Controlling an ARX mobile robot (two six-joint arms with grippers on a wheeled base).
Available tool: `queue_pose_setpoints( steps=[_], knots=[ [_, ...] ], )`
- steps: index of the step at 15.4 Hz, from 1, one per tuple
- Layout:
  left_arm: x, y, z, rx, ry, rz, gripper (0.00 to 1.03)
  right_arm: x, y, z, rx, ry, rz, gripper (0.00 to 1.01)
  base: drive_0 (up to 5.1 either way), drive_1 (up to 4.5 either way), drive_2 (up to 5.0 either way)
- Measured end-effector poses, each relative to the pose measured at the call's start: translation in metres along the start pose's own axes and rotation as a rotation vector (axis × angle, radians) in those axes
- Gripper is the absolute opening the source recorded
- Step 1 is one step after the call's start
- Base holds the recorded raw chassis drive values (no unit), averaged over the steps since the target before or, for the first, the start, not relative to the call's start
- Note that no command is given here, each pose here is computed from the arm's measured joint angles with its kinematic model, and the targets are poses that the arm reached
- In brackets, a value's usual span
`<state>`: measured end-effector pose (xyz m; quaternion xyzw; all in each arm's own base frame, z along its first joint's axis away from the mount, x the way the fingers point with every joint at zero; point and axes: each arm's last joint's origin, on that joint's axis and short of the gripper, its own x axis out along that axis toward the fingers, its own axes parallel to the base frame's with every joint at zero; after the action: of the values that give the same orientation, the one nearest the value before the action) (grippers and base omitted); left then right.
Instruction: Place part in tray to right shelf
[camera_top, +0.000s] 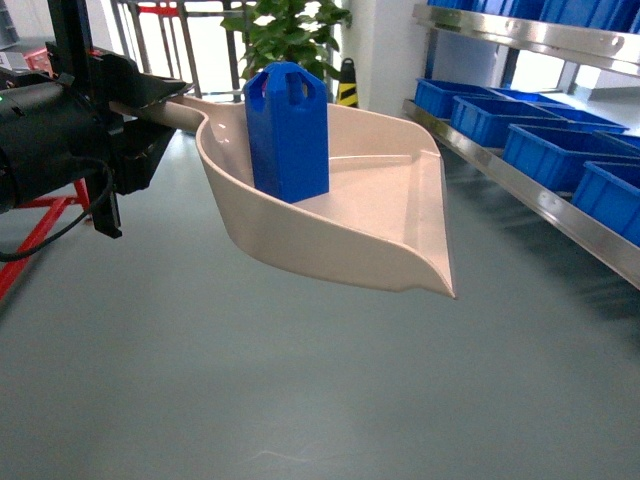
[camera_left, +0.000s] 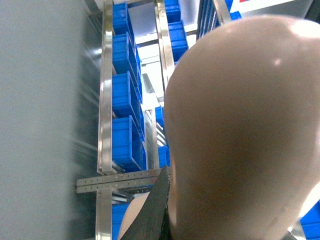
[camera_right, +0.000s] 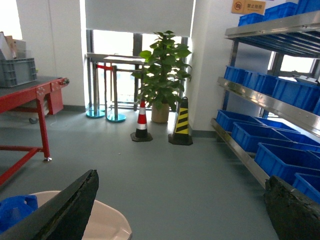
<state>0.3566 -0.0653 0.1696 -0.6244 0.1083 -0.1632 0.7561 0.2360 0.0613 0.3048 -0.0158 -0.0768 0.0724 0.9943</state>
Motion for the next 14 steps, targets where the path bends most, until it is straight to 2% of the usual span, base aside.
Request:
queue_pose_setpoints(
  steps=[14],
  knots=[
    [0.0, 0.0, 0.0, 0.0, 0.0, 0.0, 0.16, 0.0, 0.0, 0.0, 0.0, 0.0, 0.0, 0.98, -1.6, -1.61, -1.6]
  ],
)
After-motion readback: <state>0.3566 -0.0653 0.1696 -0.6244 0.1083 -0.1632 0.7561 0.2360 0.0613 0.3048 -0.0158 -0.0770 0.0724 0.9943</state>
